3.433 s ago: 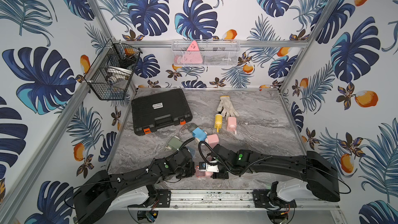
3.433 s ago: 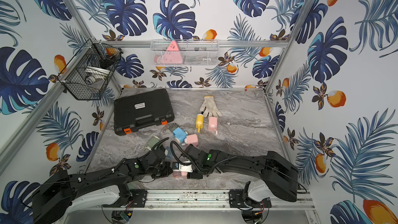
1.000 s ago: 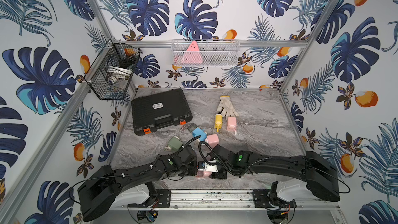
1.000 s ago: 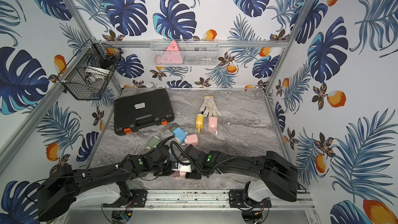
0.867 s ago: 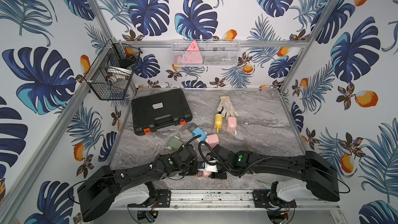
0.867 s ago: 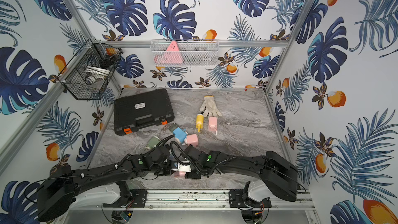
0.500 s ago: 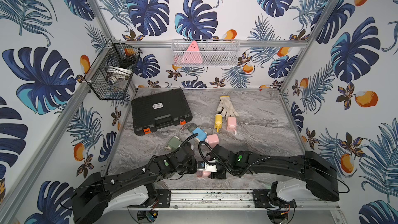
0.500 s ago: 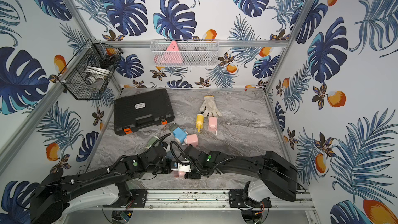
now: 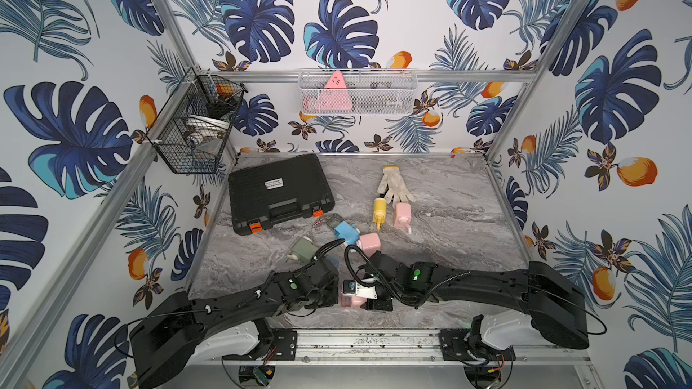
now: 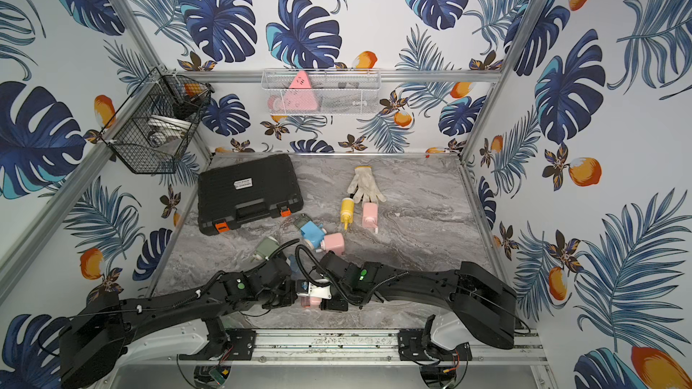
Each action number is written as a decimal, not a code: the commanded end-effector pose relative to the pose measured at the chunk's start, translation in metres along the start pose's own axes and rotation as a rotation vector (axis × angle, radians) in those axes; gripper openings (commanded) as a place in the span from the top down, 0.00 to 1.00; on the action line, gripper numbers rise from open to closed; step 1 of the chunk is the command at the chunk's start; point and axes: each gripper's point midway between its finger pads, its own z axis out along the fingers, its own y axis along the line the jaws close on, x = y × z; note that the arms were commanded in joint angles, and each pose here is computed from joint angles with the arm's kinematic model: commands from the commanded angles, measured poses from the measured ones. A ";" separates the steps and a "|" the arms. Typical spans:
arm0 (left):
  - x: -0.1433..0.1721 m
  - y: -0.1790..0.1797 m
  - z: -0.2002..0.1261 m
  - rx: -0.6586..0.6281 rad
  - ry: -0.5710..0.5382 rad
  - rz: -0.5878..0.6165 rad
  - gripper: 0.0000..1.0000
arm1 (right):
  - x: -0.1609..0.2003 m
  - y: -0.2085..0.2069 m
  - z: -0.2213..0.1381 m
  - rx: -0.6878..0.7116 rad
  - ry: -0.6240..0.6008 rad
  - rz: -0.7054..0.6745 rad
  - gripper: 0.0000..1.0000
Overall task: Put the tray back into the pencil sharpener
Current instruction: Close the container of the pencil sharpener, then place the pencil sharpener at the center of the board.
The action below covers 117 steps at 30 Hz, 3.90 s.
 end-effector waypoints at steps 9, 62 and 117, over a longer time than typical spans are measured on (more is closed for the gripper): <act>0.007 -0.034 0.012 0.191 0.058 -0.034 0.92 | -0.004 0.003 0.002 -0.017 -0.017 0.025 0.70; -0.063 0.043 -0.077 -0.147 -0.456 -0.212 0.84 | 0.030 -0.123 -0.173 0.768 0.124 1.074 1.00; -0.067 0.025 -0.077 -0.103 -0.434 -0.168 0.77 | 0.241 -0.297 -0.101 0.739 0.289 1.589 0.46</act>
